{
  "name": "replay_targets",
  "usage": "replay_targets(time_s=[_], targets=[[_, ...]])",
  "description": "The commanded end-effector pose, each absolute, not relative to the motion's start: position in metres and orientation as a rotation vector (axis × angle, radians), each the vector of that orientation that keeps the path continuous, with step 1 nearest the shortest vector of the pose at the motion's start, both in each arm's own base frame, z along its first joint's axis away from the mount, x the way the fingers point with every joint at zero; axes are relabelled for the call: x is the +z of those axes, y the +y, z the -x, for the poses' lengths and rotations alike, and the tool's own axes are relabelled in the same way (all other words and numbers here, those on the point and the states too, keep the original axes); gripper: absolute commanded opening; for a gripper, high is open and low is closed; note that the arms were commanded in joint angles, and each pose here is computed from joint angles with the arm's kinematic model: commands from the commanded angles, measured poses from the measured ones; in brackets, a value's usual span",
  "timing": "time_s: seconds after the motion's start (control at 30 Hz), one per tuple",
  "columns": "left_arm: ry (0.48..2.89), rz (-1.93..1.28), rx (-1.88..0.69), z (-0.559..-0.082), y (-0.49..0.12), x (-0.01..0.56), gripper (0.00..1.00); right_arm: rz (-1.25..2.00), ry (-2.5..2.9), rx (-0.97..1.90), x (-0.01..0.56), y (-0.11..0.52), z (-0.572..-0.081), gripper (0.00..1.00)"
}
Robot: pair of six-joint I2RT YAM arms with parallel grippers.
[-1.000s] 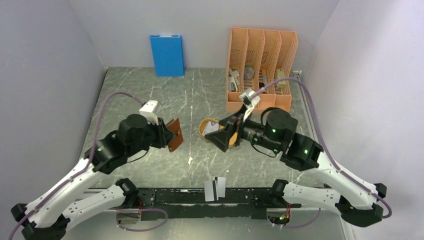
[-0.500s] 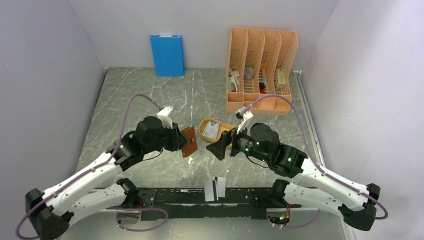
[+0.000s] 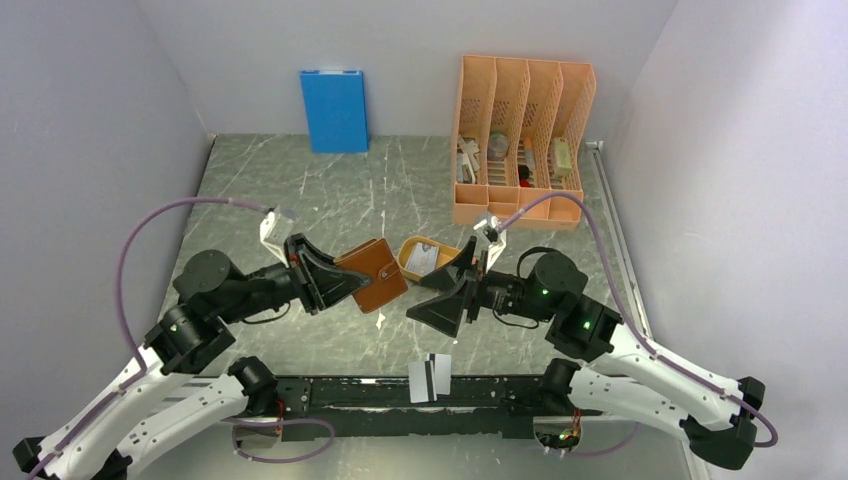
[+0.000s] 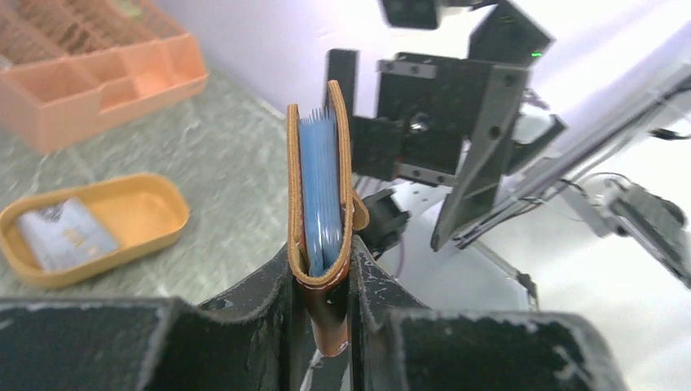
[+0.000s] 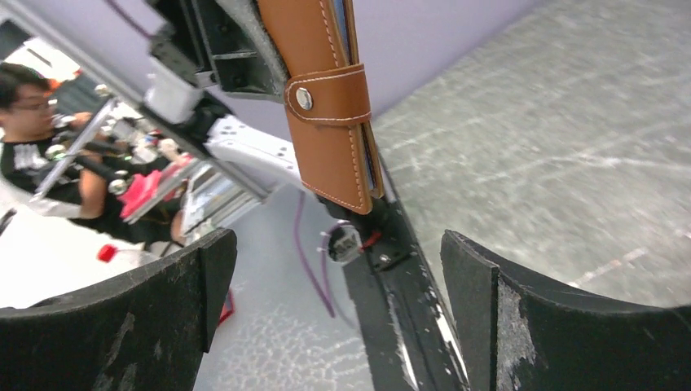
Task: Put the credit cards into the card holder
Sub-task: Close the card holder at the center of the board, then place the card holder at the center of the board.
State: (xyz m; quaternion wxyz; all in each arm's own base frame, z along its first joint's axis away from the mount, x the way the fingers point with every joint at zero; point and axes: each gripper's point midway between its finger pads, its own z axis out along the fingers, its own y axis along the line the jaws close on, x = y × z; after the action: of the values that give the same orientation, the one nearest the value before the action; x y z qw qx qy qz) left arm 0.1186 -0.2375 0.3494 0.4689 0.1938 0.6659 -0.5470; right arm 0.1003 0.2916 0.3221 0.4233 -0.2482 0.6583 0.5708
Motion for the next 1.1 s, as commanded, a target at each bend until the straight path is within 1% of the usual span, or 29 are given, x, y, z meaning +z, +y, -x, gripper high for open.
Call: replay_targets(time_s=[0.0, 0.13, 0.23, 0.37, 0.5, 0.53, 0.57, 0.6, 0.7, 0.73, 0.77, 0.8, 0.83, 0.9, 0.93, 1.0, 1.07], targets=[[1.36, -0.599, -1.515, -0.081, -0.235, 0.422, 0.05, 0.73, 1.445, 1.622, 0.378, 0.295, -0.071, 0.99], [1.29, -0.664, -1.57, -0.067, -0.235, 0.438, 0.05, 0.742, 1.419, 1.687, 0.388, 0.304, -0.068, 0.94], [1.269, -0.685, -1.591, -0.063, -0.237, 0.443, 0.05, 0.747, 1.384, 1.746, 0.397, 0.31, -0.065, 0.85], [1.266, -0.697, -1.598, -0.063, -0.239, 0.443, 0.05, 0.749, 1.343, 1.804, 0.407, 0.318, -0.064, 0.7], [1.28, -0.699, -1.59, -0.066, -0.241, 0.441, 0.05, 0.75, 1.327, 1.85, 0.411, 0.323, -0.063, 0.65], [1.281, -0.7, -1.589, -0.066, -0.241, 0.44, 0.05, 0.75, 1.329, 1.854, 0.411, 0.324, -0.063, 0.62], [1.285, -0.701, -1.586, -0.067, -0.241, 0.439, 0.05, 0.746, 1.336, 1.858, 0.41, 0.326, -0.064, 0.58], [1.289, -0.699, -1.581, -0.067, -0.241, 0.438, 0.05, 0.743, 1.342, 1.859, 0.409, 0.328, -0.065, 0.52], [1.306, -0.68, -1.55, -0.073, -0.241, 0.436, 0.05, 0.74, 1.374, 1.85, 0.404, 0.334, -0.07, 0.22], [1.339, -0.667, -1.527, -0.077, -0.241, 0.43, 0.11, 0.733, 1.388, 1.836, 0.402, 0.335, -0.072, 0.15], [1.367, -0.647, -1.496, -0.082, -0.24, 0.427, 0.26, 0.726, 1.4, 1.813, 0.401, 0.336, -0.076, 0.09], [1.406, -0.612, -1.445, -0.091, -0.237, 0.423, 0.47, 0.7, 1.429, 1.773, 0.398, 0.337, -0.083, 0.06], [1.454, -0.557, -1.375, -0.102, -0.231, 0.418, 0.65, 0.672, 1.461, 1.727, 0.395, 0.338, -0.091, 0.04], [1.584, -0.364, -1.161, -0.135, -0.207, 0.402, 0.9, 0.62, 1.549, 1.61, 0.381, 0.34, -0.11, 0.0], [1.651, -0.25, -1.038, -0.151, -0.189, 0.391, 0.97, 0.59, 1.597, 1.551, 0.373, 0.341, -0.119, 0.0], [1.783, 0.036, -0.694, -0.18, -0.13, 0.358, 0.98, 0.518, 1.717, 1.42, 0.347, 0.344, -0.143, 0.0], [1.835, 0.199, -0.478, -0.185, -0.087, 0.342, 0.98, 0.483, 1.832, 1.313, 0.316, 0.35, -0.161, 0.0]])
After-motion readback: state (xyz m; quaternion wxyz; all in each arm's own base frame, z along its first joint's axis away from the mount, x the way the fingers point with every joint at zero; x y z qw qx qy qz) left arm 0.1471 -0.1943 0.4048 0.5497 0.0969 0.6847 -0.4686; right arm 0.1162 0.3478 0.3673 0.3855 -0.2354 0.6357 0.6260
